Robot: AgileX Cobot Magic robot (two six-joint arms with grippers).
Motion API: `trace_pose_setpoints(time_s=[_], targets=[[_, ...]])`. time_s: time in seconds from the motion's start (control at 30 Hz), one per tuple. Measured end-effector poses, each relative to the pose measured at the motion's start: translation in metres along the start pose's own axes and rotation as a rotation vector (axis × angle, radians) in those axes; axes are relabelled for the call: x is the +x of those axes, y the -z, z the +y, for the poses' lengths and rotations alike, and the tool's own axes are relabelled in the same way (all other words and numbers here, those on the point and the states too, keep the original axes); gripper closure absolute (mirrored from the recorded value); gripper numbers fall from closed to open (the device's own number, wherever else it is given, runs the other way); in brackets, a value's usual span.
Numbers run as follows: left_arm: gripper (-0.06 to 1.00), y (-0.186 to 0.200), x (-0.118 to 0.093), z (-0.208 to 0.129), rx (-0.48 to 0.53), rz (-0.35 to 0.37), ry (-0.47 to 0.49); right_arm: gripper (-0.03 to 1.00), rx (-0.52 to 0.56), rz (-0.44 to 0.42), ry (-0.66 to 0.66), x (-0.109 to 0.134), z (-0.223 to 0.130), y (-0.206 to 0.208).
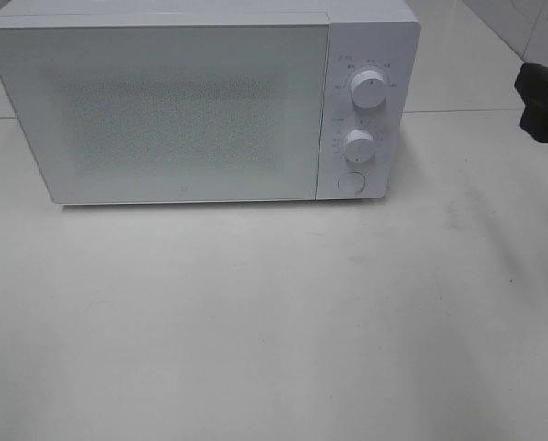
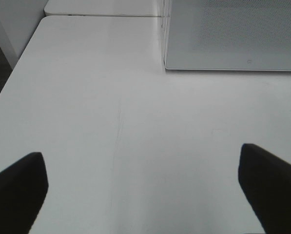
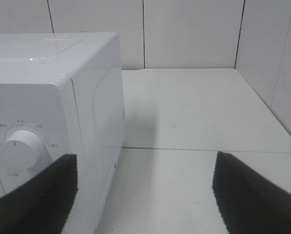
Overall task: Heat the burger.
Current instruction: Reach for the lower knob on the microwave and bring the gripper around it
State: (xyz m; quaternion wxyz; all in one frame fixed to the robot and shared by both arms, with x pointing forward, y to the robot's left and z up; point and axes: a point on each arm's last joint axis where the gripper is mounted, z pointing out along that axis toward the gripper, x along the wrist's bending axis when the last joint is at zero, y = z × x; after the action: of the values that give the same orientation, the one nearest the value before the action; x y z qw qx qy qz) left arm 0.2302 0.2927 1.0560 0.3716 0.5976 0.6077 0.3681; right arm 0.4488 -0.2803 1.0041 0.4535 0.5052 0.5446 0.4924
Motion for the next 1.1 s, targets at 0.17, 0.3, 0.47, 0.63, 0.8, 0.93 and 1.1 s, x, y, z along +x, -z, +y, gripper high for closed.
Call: trace_pose_setpoints(time_s=[0.17, 0.3, 0.47, 0.63, 0.8, 0.93, 1.1], targets=[[-0.05, 0.0, 0.0, 0.0, 0.0, 0.0, 0.0, 0.22, -0.022, 0.013, 0.046, 0.016, -0.01, -0.011], [-0.05, 0.0, 0.0, 0.0, 0.0, 0.0, 0.0, 0.22, -0.043, 0.002, 0.063, 0.029, -0.016, -0.016], [-0.05, 0.0, 0.0, 0.0, 0.0, 0.0, 0.0, 0.22, -0.072, -0.009, 0.08, 0.042, -0.022, -0.019], [-0.05, 0.0, 0.0, 0.0, 0.0, 0.0, 0.0, 0.22, -0.083, -0.009, 0.089, 0.057, -0.03, -0.02], [-0.05, 0.0, 0.0, 0.0, 0.0, 0.0, 0.0, 0.22, 0.0, -0.005, 0.086, 0.074, -0.05, -0.02], [-0.05, 0.0, 0.0, 0.0, 0.0, 0.0, 0.0, 0.22, 0.042, -0.016, 0.083, 0.081, -0.059, -0.018], [-0.05, 0.0, 0.0, 0.0, 0.0, 0.0, 0.0, 0.22, 0.088, -0.054, 0.097, 0.091, -0.068, -0.018]])
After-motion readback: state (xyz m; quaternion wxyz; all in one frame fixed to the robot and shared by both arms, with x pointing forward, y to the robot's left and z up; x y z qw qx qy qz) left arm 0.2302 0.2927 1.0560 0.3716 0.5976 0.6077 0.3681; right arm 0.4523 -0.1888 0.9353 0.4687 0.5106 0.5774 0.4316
